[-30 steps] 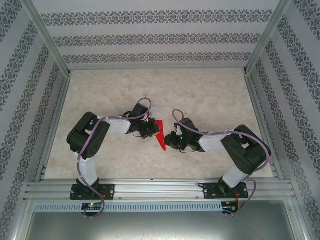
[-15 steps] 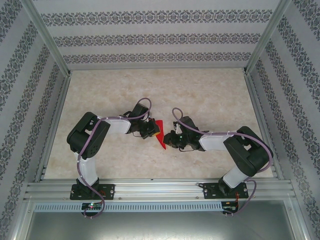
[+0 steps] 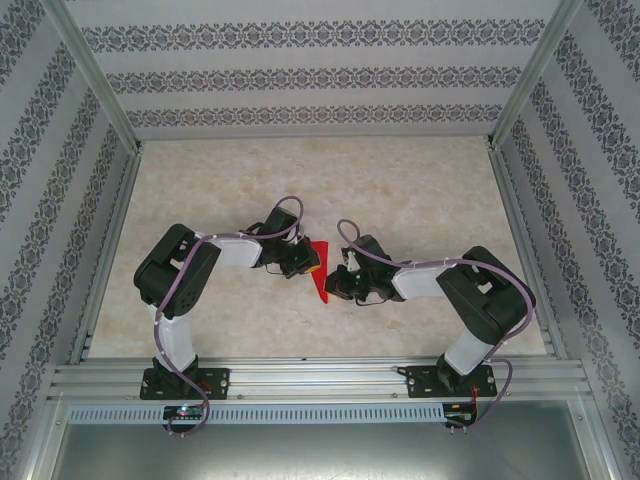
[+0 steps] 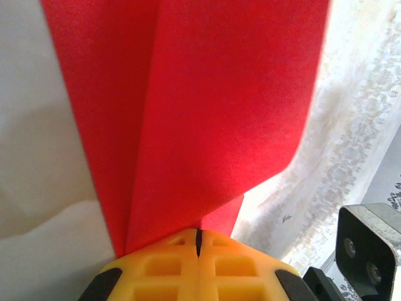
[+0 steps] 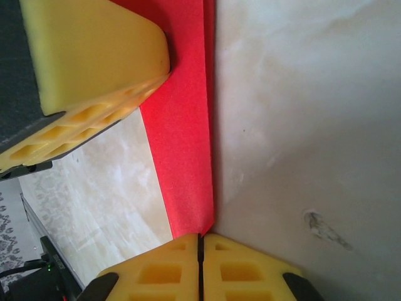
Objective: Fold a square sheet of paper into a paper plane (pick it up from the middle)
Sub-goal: Fold the wing for the fifth time at the center of the table.
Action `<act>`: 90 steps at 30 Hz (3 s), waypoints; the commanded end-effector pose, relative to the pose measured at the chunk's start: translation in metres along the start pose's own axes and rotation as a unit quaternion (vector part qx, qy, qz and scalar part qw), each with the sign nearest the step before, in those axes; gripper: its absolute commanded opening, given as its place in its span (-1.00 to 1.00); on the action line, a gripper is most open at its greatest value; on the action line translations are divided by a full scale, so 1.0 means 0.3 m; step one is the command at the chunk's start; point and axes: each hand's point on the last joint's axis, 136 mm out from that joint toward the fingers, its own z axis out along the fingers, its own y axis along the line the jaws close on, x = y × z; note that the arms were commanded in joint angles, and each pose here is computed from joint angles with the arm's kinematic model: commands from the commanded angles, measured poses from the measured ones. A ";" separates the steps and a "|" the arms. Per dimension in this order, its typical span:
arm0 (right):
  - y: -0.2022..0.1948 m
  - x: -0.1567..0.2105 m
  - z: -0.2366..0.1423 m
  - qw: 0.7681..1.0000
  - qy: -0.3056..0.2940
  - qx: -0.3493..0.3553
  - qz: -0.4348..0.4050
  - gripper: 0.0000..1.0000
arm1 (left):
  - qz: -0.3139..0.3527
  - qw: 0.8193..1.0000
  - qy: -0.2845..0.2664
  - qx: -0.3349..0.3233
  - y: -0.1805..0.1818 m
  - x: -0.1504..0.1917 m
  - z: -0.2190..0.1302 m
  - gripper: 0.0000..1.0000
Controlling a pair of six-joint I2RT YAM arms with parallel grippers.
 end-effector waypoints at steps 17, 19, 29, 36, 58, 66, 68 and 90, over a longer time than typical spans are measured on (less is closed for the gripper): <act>0.061 0.039 -0.050 0.999 0.010 0.010 -0.030 -0.69 | -0.052 0.997 0.018 -0.044 0.129 0.069 0.029 -1.00; 0.056 0.040 -0.044 0.999 0.013 0.014 -0.031 -0.71 | -0.059 0.997 0.017 -0.043 0.131 0.075 0.027 -1.00; 0.059 0.085 -0.043 0.993 0.045 0.056 -0.094 -0.77 | -0.080 0.996 0.008 -0.036 0.133 0.096 0.023 -1.00; 0.070 0.072 -0.024 0.996 0.034 0.051 -0.064 -0.70 | -0.082 0.996 0.007 -0.044 0.141 0.100 0.023 -1.00; 0.107 -0.004 0.030 0.999 -0.007 0.019 -0.033 -0.56 | -0.052 0.998 -0.003 -0.028 0.070 0.072 -0.005 -1.00; 0.092 -0.051 -0.008 0.997 -0.066 -0.004 0.037 -0.41 | -0.052 0.998 -0.004 -0.028 0.067 0.069 -0.007 -1.00; 0.076 -0.054 -0.007 0.996 -0.075 0.002 0.052 -0.42 | -0.051 0.998 -0.004 -0.026 0.062 0.069 -0.006 -1.00; 0.075 -0.083 0.027 0.990 -0.091 -0.027 0.106 -0.44 | -0.050 0.998 -0.005 -0.022 0.048 0.062 -0.009 -1.00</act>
